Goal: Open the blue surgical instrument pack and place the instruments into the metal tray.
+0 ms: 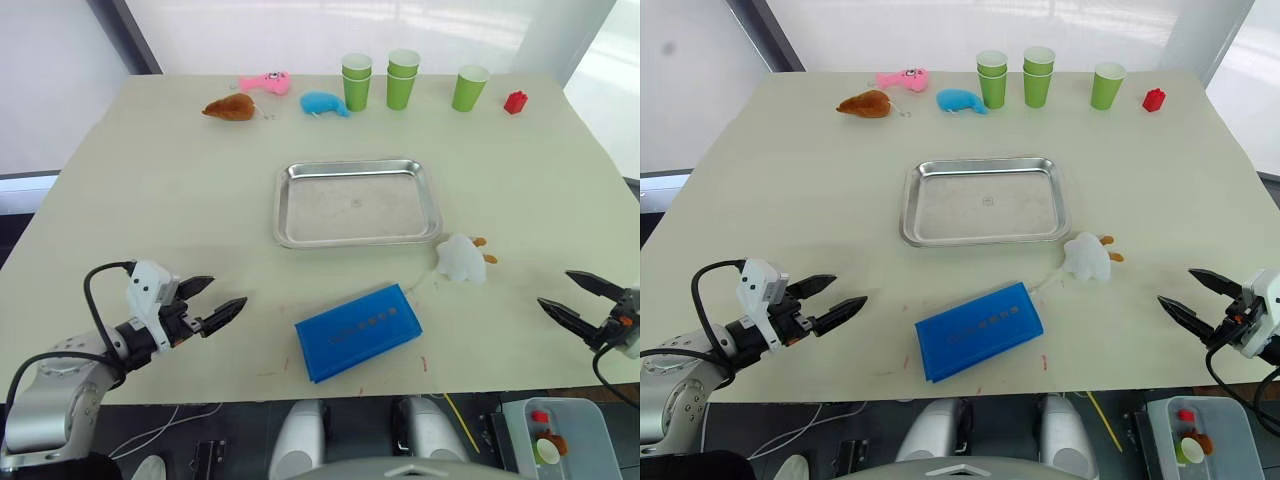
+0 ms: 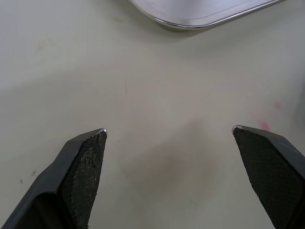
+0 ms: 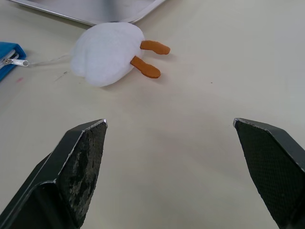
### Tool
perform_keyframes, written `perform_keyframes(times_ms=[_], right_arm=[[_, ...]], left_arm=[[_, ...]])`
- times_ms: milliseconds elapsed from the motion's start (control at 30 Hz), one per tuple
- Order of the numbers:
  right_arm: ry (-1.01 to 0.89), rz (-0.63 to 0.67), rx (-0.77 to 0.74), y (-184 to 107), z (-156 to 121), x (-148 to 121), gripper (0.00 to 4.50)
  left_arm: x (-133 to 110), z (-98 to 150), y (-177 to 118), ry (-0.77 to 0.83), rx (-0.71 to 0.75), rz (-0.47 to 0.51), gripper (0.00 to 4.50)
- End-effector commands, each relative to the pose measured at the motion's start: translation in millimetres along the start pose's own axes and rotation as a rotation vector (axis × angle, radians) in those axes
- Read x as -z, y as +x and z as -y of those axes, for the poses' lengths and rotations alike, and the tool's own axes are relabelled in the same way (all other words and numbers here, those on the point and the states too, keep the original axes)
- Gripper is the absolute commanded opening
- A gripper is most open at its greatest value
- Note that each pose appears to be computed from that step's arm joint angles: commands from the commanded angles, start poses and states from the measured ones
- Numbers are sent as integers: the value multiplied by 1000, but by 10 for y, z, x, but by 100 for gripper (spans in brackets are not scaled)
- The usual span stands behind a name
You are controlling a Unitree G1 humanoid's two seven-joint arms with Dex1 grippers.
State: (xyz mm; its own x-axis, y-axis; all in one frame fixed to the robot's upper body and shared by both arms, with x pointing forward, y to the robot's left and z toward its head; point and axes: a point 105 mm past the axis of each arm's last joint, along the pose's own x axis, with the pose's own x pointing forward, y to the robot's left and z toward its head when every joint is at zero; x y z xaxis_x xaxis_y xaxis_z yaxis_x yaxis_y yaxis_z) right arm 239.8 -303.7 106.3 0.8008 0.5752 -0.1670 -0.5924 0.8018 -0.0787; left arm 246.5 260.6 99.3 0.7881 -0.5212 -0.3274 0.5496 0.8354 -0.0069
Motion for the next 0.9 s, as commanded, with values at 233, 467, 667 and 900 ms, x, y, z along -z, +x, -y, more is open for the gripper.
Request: perform_keyframes(times_ms=[233, 467, 667, 900], right_arm=[[-25, 22, 25, -91, 42, 3, 445], [-41, -12, -20, -40, -39, 14, 445], [-57, -67, -156, 135, -295, -51, 445], [-83, -44, -325, 396, -585, -184, 396]], left_arm=[[-19, -137, -94, 35, 4, 9, 450], [58, -86, -136, 50, 61, -28, 450], [124, 94, -158, 87, 186, -63, 450], [199, 357, -193, 114, 346, -81, 398]])
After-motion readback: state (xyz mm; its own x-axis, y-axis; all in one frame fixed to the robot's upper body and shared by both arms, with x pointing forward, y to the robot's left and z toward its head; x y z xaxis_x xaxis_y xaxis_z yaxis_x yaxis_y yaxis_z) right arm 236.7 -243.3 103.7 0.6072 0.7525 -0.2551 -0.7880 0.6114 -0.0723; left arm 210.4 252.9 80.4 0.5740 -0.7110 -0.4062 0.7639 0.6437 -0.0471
